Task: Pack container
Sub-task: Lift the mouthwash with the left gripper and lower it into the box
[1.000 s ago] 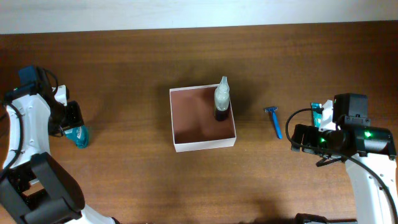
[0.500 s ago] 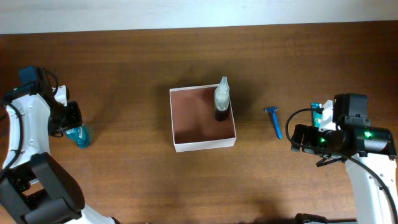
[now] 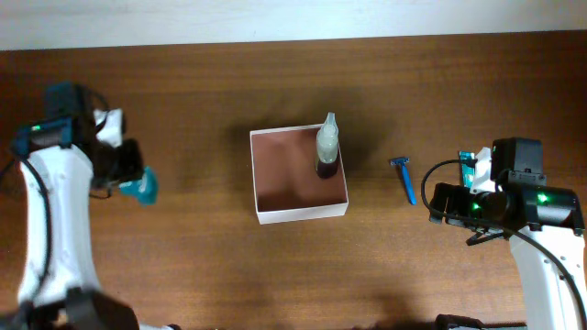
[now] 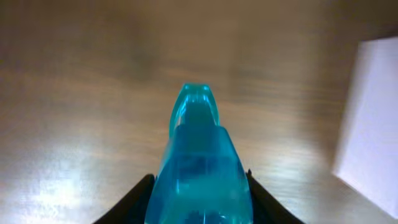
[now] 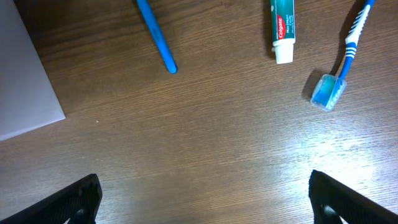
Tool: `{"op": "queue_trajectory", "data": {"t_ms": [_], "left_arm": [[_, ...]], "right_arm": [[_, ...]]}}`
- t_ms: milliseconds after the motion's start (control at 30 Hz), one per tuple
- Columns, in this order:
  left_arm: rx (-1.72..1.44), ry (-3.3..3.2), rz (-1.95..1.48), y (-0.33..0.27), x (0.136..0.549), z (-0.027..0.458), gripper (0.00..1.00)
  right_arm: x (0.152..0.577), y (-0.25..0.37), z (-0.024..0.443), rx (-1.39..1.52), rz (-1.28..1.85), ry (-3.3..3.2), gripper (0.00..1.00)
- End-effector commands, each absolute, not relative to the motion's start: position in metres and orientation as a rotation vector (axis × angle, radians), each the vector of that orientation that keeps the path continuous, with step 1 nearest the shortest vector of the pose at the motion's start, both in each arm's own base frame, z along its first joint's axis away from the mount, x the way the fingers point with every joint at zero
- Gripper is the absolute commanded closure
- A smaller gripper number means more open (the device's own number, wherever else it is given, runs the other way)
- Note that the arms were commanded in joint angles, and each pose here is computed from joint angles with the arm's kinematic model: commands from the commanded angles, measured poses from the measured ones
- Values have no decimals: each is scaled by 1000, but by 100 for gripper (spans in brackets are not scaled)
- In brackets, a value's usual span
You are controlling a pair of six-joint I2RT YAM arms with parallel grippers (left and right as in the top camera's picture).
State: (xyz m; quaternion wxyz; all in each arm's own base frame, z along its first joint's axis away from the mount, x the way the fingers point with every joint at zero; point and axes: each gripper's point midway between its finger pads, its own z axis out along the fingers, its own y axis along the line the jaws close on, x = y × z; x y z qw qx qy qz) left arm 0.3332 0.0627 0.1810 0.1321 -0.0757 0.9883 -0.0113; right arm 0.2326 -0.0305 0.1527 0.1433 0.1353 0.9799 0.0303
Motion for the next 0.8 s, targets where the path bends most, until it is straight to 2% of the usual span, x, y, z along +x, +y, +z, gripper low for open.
{"op": "queue_trajectory", "data": {"t_ms": [0,133,267,500,667,767], "left_arm": [[-40,2667,-121,-5,338,259,100],[156,2569,-226,-84,344,293,100],[219,2527,-291,-133,357,292,100],[337,2634,-284,-186,383,229,100],[360,2757,-243,-195,393,174,99],[353,2778,-189,-192,400,159,100]], "right_arm": [[235,-32,159,403,88,2801,1],[234,-32,159,403,88,2801,1],[234,-32,159,403,89,2803,1],[234,-32,159,403,93,2803,1],[234,-32,159,403,93,2802,1],[234,-32,159,403,93,2802,1]]}}
